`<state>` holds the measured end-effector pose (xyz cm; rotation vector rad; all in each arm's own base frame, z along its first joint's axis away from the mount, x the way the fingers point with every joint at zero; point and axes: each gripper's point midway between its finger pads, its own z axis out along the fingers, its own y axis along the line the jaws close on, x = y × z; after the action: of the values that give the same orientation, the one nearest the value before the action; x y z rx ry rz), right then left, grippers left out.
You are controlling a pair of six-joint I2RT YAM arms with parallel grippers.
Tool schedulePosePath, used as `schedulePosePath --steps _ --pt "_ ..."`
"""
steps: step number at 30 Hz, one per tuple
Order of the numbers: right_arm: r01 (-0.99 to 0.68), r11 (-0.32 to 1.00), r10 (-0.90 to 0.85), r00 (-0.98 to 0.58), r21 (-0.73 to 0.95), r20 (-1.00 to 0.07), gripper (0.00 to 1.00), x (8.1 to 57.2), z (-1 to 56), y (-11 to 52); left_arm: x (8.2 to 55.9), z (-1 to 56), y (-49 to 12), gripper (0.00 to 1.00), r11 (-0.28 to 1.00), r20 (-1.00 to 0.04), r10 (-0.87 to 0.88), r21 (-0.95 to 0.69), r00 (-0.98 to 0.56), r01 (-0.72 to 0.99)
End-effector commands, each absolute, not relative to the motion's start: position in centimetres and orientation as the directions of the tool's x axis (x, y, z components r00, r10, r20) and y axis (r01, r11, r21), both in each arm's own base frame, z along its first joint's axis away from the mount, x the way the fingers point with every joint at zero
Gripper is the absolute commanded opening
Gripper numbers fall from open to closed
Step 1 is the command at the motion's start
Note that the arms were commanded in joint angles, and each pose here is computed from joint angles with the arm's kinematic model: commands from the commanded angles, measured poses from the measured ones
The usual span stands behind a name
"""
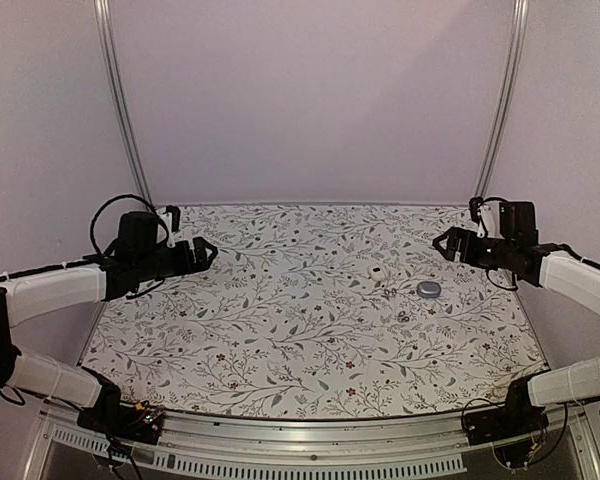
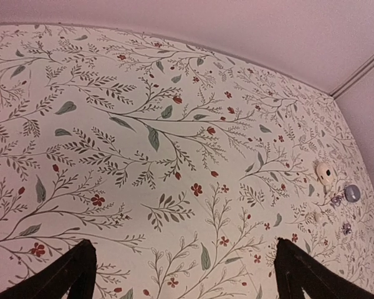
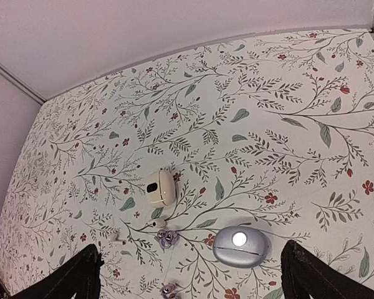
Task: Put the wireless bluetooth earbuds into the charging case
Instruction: Pick up the charging case from the center of the board.
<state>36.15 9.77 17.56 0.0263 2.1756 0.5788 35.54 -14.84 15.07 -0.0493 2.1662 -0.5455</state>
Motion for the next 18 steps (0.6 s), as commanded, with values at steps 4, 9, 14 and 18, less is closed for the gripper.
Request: schedulePosePath --steps 4,9,14,18 --pt "-0.15 0.902 0.171 -0.736 0.405 -0.655 0.99 34.9 13.5 9.7 35.8 16.3 -15.8 1.0 0.889 -0.766 -0.241 -0.421 -0.595 0.181" --pt "-0.089 0.933 0.158 -0.77 0.348 -0.619 0.99 34.9 11.1 9.1 35.6 15.8 -16.2 1.0 0.889 -0.76 -0.234 -0.42 -0.606 0.183" --pt "-0.043 0.962 0.126 -0.804 0.268 -0.581 0.94 34.6 8.7 8.5 35.6 15.5 -16.5 1.0 0.886 -0.752 -0.239 -0.427 -0.614 0.178" --pt "-0.03 0.981 0.081 -0.835 0.193 -0.544 0.92 34.8 6.6 8.7 35.5 15.7 -16.8 1.0 0.878 -0.755 -0.245 -0.439 -0.609 0.189"
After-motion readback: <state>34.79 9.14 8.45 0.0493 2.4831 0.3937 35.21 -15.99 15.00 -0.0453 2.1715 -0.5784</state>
